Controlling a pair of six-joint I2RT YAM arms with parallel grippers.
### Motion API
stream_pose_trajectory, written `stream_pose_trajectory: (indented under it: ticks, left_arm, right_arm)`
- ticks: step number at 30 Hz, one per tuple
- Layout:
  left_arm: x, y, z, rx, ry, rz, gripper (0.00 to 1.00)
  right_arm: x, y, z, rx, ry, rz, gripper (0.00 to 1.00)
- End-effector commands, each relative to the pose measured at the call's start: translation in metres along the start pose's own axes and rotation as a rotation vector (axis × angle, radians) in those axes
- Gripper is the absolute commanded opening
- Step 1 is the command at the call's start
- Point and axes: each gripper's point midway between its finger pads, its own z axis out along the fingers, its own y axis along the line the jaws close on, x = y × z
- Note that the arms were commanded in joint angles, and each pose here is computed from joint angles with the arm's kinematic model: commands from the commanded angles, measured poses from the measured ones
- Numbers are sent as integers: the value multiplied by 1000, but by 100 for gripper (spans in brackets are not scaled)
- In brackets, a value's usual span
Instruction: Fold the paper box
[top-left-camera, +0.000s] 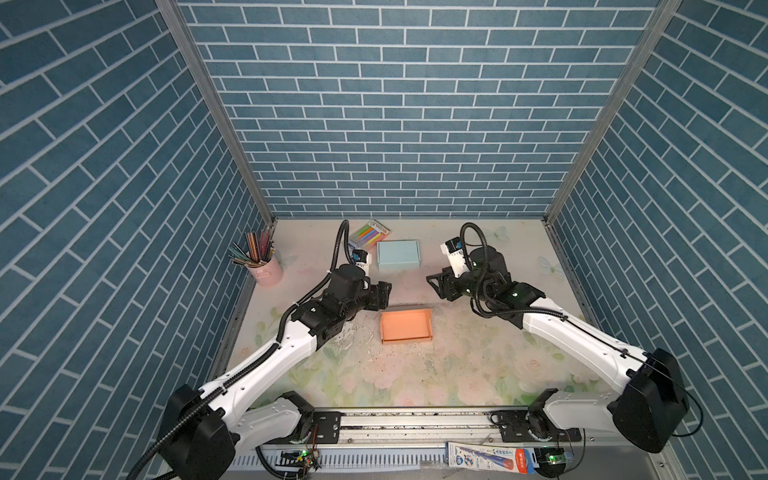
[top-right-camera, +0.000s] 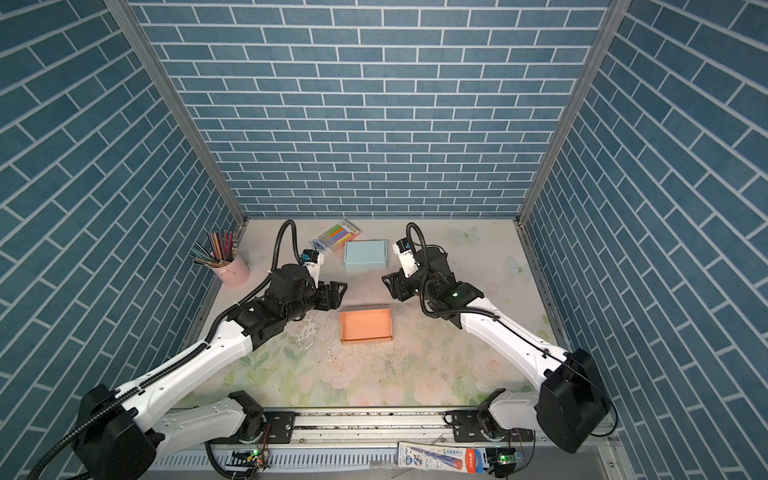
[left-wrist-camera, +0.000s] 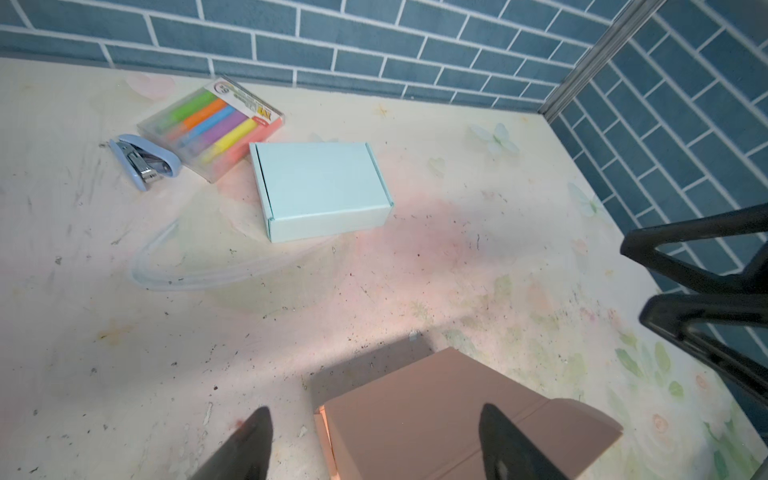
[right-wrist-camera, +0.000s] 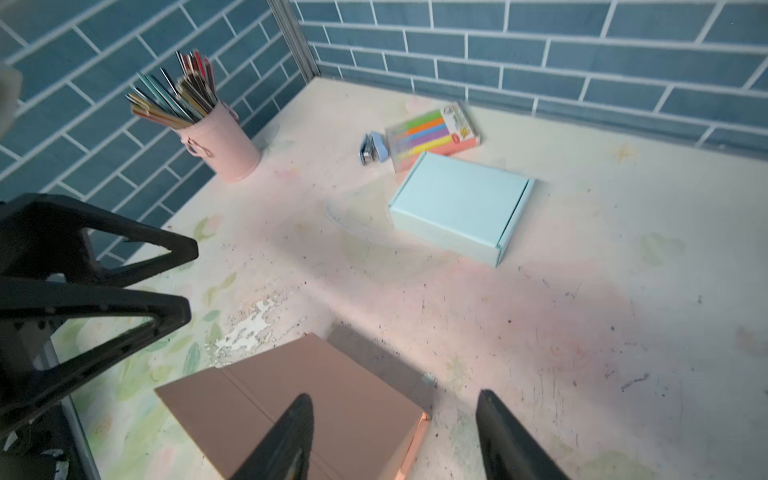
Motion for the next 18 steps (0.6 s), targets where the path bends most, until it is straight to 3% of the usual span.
stream_pose_trajectory:
  ticks: [1, 7, 14, 18]
  left_arm:
    - [7, 1, 11, 30, 24, 1, 75]
    - [32, 12, 31, 17, 75, -16, 73]
    - [61, 16, 40, 45, 129, -41, 58]
    - [76, 18, 42, 57, 150, -64, 57]
  right_arm:
    - [13, 8, 8, -62, 39, -6, 63]
    - [33, 4, 24, -69, 80, 16, 62]
    - [64, 8, 36, -120, 189, 40, 58]
    - [81, 5, 33, -110, 212, 56, 58]
